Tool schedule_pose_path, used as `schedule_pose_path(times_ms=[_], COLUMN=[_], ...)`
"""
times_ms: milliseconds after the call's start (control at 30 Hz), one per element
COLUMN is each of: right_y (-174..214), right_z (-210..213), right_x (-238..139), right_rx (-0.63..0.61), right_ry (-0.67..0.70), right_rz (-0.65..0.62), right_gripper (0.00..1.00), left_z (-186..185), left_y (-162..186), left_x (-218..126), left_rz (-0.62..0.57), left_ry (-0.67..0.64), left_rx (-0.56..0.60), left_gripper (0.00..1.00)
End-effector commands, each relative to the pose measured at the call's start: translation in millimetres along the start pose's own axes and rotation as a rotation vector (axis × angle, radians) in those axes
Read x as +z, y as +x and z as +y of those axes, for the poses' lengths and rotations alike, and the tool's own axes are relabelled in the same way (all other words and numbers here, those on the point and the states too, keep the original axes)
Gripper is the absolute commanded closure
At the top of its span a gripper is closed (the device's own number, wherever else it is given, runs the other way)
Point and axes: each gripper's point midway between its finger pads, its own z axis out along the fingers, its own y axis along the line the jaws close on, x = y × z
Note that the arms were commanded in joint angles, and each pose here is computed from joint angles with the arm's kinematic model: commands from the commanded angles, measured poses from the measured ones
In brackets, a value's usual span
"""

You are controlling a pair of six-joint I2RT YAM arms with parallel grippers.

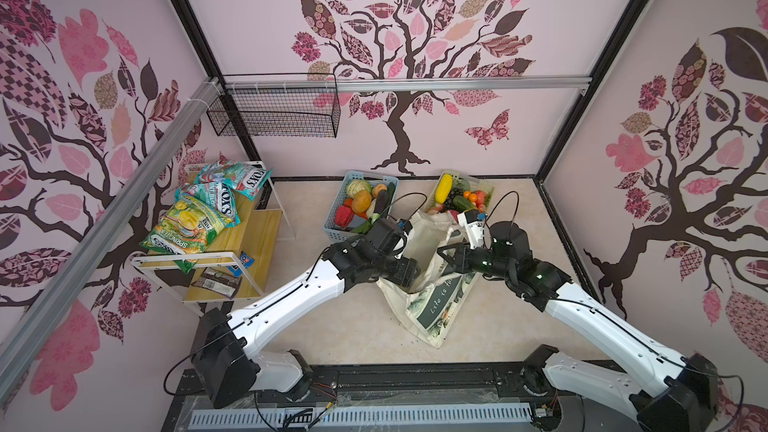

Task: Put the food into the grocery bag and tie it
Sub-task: 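Lower the radish into the bag and open the left gripper, then withdraw the left gripper from the bag back over the blue basket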

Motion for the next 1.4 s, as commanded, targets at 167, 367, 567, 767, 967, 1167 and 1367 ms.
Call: schedule_pose_path(times_ms=[167, 367, 567, 767, 967, 1167, 1367], right_y=[-8.8, -2.9, -1.1, 1.7, 3.8, 5.1, 6.6], right_z=[10.2, 6.5, 6.4, 3.9, 3.2, 4.5, 7.2], right_x=[-0.2, -1.5, -2.9, -2.4, -0.4, -2.5, -3.4], right_rx=[-0.035, -0.032, -0.038, -0.041, -0.047, -0.066, -0.077], right_ry=[-0.031, -0.026, -0.027, -0.022, -0.026, -0.031, -0.044], right_rz=[-0.023, -0.018, -0.018, -0.013, -0.005, -0.001, 0.008], right_gripper=[0.93, 0.93, 0.93, 0.93, 0.93, 0.93, 0.93], left_z=[-2.9, 13.3, 36.8, 94.5, 139.1, 173.6, 210.6], left_y=[-51.8, -78.0, -101.8, -117.3, -120.7, -119.1, -115.5], left_x=[-52.2, -74.0, -85.9, -97.9, -92.9, -79.3, -55.9], left_rz=[-0.208, -0.288, -0.337, -0.376, -0.352, -0.327, -0.277], left_ry=[-0.05, -0.167, -0.241, -0.435, -0.551, -0.582, -0.622], left_rx=[-0.021, -0.024, -0.052, -0.138, -0.197, -0.27, -0.327], left_gripper=[0.31, 0.3, 0.29, 0.29, 0.29, 0.29, 0.29])
